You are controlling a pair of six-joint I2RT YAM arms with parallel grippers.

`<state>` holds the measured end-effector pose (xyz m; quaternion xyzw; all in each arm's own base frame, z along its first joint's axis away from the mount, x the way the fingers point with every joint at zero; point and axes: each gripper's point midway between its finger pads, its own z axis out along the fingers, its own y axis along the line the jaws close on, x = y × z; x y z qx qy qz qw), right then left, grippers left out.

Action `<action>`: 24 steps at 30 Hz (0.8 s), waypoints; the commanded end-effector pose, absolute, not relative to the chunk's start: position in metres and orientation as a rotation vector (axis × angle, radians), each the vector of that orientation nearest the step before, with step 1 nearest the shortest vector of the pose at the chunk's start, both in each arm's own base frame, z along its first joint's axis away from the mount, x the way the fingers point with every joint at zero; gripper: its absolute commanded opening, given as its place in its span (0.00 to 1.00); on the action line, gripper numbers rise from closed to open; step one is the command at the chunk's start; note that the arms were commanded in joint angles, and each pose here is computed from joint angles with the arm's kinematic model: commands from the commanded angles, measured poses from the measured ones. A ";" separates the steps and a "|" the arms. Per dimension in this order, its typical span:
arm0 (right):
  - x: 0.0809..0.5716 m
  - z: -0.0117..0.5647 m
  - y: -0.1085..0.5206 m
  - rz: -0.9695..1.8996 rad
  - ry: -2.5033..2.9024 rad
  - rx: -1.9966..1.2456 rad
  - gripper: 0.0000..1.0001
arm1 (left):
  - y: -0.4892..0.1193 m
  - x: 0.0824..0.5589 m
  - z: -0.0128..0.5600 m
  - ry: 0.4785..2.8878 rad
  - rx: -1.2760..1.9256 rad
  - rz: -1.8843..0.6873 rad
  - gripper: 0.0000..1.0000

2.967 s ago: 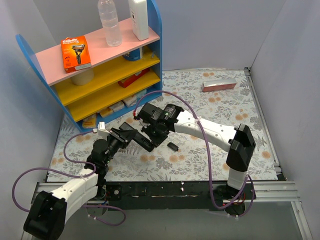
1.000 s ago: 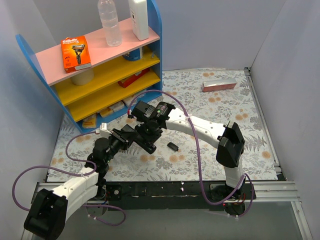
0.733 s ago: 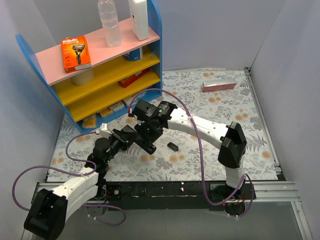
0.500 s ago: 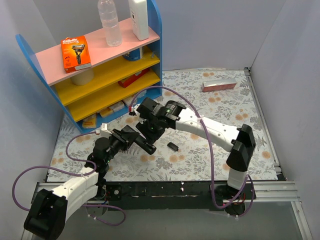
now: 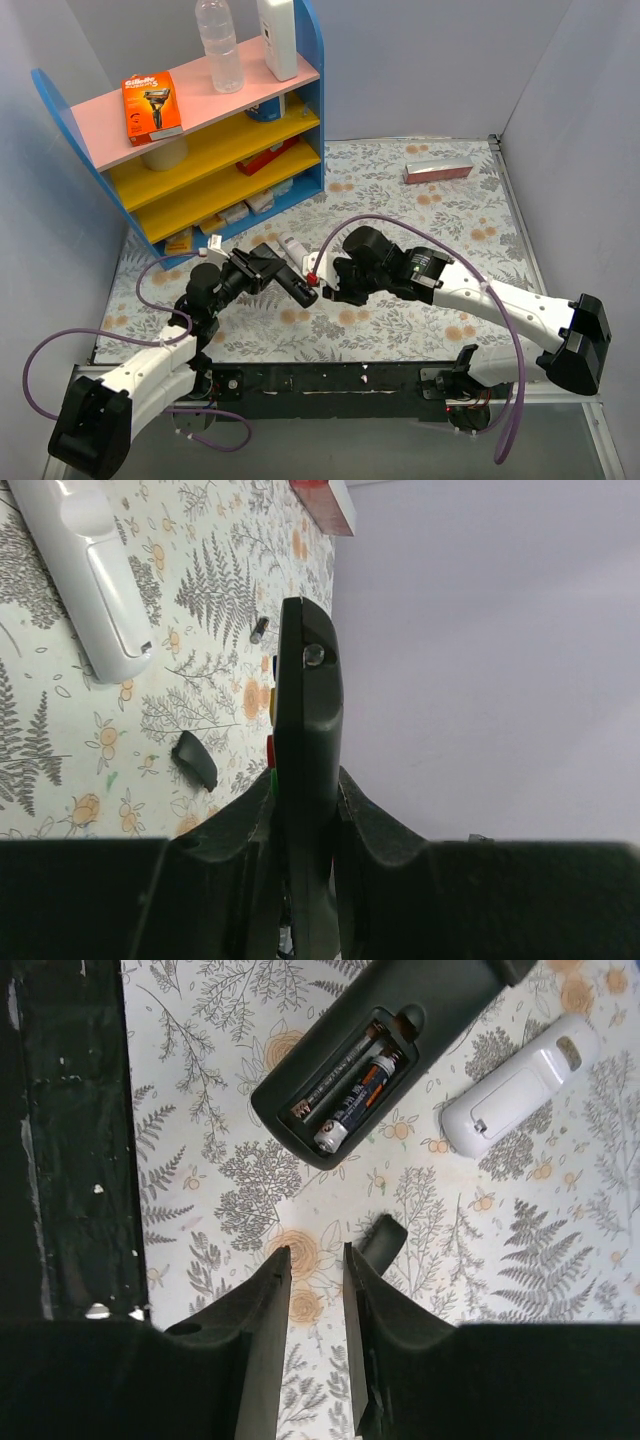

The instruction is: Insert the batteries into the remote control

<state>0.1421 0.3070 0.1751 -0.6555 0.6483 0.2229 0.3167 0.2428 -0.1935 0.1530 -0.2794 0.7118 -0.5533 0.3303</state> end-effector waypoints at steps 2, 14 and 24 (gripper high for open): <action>0.149 0.209 0.334 0.577 1.265 -1.811 0.35 | -0.204 0.244 0.182 1.869 -0.648 -1.509 0.00; 0.135 0.232 0.340 0.643 1.124 -1.840 0.33 | -0.213 0.245 0.190 1.932 -0.590 -1.512 0.00; 0.130 0.230 0.344 0.686 1.124 -1.846 0.29 | -0.218 0.247 0.195 1.942 -0.550 -1.521 0.00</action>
